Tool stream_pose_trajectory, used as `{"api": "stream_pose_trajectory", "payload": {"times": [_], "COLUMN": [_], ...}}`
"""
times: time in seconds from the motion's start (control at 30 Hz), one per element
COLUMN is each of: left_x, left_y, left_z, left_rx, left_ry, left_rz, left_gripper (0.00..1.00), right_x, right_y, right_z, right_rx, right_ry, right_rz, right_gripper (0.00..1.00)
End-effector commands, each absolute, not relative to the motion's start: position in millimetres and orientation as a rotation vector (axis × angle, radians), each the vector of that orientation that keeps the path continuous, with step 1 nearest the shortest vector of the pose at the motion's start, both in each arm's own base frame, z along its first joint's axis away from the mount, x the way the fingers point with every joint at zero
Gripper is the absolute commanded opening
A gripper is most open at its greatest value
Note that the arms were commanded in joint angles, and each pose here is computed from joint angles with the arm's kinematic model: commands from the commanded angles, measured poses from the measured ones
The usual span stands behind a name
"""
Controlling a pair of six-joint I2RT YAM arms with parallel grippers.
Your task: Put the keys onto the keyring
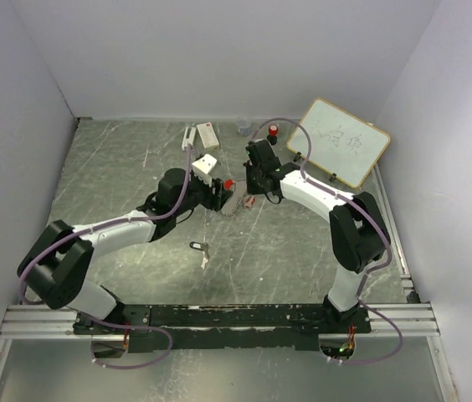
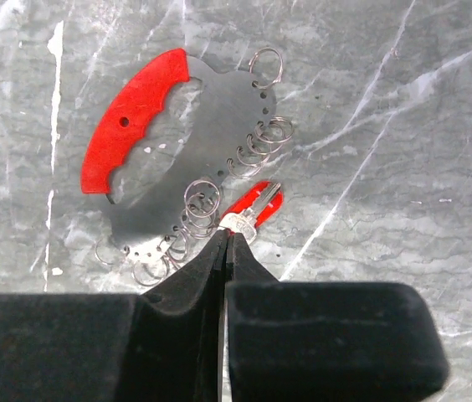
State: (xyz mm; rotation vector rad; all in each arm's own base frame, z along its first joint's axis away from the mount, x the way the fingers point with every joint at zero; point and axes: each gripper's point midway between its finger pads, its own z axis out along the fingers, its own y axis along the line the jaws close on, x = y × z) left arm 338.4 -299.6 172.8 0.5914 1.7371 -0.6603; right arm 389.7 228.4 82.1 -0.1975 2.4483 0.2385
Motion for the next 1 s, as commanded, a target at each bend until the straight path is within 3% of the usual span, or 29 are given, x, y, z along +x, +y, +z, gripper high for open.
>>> {"api": "stream_pose_trajectory", "payload": {"times": [0.0,0.03,0.07,0.17,0.23,0.67,0.97], "left_x": [341,342,344,353,358,378,379], "left_y": [-319,-322,-324,-329,-332,-338,-340], "left_z": [175,170,166,148,136,69,56], "left_rx": [0.69,0.718,0.743,0.828,0.888,1.244,1.384], "left_ry": [1.666,1.669,1.671,1.707,1.723,1.767,1.666], "left_rz": [-0.726,-0.721,-0.711,-0.658,-0.63,-0.456,-0.378], "left_gripper": [0.68,0.69,0.7,0.72,0.73,0.71,0.69], "right_x": [385,384,383,385,388,397,396], "right_y": [220,219,217,210,204,151,136], "right_z": [79,80,81,94,104,179,191], "right_rx": [-0.179,-0.174,-0.167,-0.134,-0.104,0.05,0.051], "right_ry": [2.462,2.464,2.463,2.431,2.407,2.194,2.152], "right_rz": [0.21,0.204,0.197,0.202,0.222,0.322,0.339], "right_gripper": [0.0,0.0,0.07,0.4,0.5,0.57,0.59]}}
